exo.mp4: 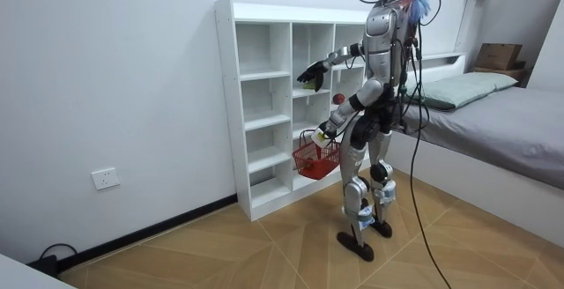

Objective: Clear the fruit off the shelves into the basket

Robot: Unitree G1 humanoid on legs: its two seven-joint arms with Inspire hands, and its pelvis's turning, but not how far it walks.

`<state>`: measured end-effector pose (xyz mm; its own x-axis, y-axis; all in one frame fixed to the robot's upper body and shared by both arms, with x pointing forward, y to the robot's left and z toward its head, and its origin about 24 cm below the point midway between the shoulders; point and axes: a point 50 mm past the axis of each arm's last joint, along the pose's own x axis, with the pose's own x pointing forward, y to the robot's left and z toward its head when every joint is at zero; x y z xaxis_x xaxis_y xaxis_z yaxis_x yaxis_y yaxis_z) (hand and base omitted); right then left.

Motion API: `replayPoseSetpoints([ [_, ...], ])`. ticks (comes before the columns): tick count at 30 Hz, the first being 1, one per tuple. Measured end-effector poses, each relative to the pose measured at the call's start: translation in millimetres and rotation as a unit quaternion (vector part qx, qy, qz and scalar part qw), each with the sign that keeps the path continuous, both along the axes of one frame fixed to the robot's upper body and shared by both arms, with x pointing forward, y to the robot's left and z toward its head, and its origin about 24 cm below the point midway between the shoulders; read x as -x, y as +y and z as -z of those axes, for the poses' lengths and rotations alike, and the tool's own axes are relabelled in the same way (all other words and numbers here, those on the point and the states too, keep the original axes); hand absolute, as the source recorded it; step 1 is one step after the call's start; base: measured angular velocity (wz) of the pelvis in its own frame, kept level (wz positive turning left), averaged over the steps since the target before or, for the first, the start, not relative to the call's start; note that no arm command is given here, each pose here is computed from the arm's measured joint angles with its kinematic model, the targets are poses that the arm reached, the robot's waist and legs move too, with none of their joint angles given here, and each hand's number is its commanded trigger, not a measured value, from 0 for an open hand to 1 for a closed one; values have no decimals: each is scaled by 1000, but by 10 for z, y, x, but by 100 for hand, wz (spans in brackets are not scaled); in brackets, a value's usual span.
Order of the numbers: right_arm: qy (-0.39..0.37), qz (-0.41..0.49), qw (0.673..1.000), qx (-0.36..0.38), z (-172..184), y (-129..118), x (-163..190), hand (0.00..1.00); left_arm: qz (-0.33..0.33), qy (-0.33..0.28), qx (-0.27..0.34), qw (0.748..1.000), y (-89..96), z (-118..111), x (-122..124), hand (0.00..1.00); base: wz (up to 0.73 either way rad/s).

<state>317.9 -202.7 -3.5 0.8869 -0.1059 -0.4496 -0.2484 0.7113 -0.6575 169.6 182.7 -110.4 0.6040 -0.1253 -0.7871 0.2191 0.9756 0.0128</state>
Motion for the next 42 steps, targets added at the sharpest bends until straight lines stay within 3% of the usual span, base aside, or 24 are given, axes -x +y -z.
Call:
replayPoseSetpoints([
  [9,-25,73,996,-51,81,-49,69,0,5,-14,3,1000,-54,-57,-33,100,4],
  [29,-55,92,992,-66,125,31,111,0,15,-10,18,1000,-164,-39,-12,100,0],
  [30,-56,91,992,-66,124,34,111,21,15,-10,18,1000,-164,-38,-12,100,0],
  [31,-56,91,992,-66,124,35,110,76,15,-10,18,1000,-165,-38,-12,100,0],
  [32,-57,90,992,-66,124,38,110,95,15,-10,18,1000,-166,-38,-12,100,0],
  [33,-59,90,992,-64,125,45,111,100,15,-10,19,1000,-166,-38,-12,100,0],
  [42,-65,90,991,-70,172,88,133,100,30,-14,18,999,-200,-40,-10,100,0],
])
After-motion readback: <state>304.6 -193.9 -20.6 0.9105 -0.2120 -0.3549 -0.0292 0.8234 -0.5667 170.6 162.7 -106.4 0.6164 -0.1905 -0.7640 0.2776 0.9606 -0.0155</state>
